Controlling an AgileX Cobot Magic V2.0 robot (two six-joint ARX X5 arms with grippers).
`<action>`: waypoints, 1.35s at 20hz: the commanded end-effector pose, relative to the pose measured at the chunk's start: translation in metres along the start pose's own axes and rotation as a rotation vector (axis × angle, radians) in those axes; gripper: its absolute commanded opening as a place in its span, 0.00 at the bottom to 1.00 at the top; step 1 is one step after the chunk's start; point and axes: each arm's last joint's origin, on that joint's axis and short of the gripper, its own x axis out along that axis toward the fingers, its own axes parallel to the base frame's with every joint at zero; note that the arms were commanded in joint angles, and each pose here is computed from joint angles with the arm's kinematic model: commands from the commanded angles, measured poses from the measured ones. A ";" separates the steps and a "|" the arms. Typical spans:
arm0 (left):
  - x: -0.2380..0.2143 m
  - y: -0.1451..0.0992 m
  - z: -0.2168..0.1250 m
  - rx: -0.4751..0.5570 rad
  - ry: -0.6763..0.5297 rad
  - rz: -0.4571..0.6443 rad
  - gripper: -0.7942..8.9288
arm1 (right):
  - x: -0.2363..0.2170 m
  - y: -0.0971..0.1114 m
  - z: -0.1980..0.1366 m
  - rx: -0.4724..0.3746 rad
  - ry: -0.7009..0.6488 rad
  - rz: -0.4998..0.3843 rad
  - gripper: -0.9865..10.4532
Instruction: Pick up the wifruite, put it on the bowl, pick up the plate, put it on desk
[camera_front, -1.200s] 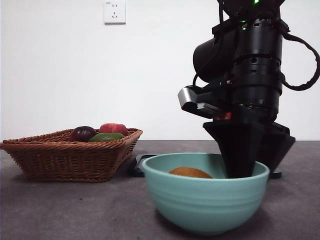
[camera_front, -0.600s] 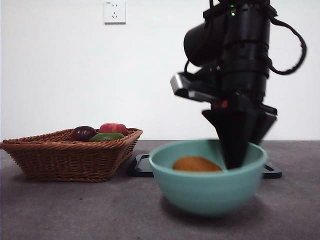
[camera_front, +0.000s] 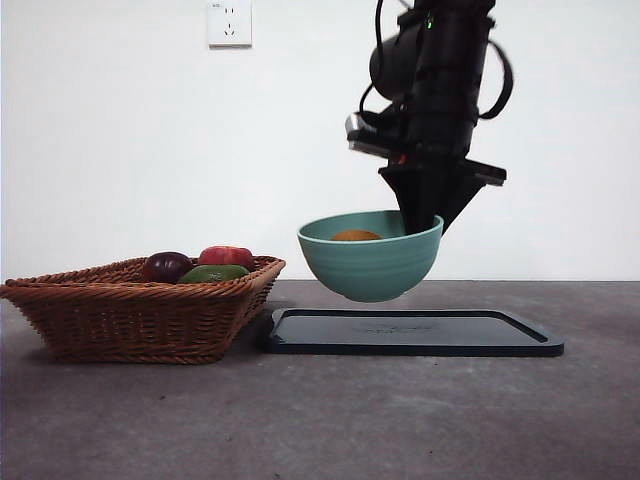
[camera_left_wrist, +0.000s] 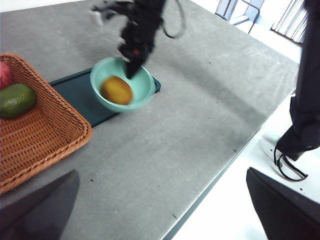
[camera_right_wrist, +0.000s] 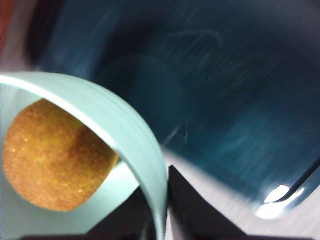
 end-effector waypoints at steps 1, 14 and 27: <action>-0.002 -0.001 0.003 0.003 -0.017 -0.012 0.63 | 0.011 -0.012 0.022 0.019 0.002 0.019 0.10; -0.002 -0.001 0.003 0.003 -0.017 -0.011 0.63 | 0.050 -0.052 0.040 0.100 0.040 0.074 0.10; -0.002 -0.001 0.003 0.002 -0.020 -0.012 0.63 | -0.064 -0.045 0.006 0.100 -0.121 -0.034 0.59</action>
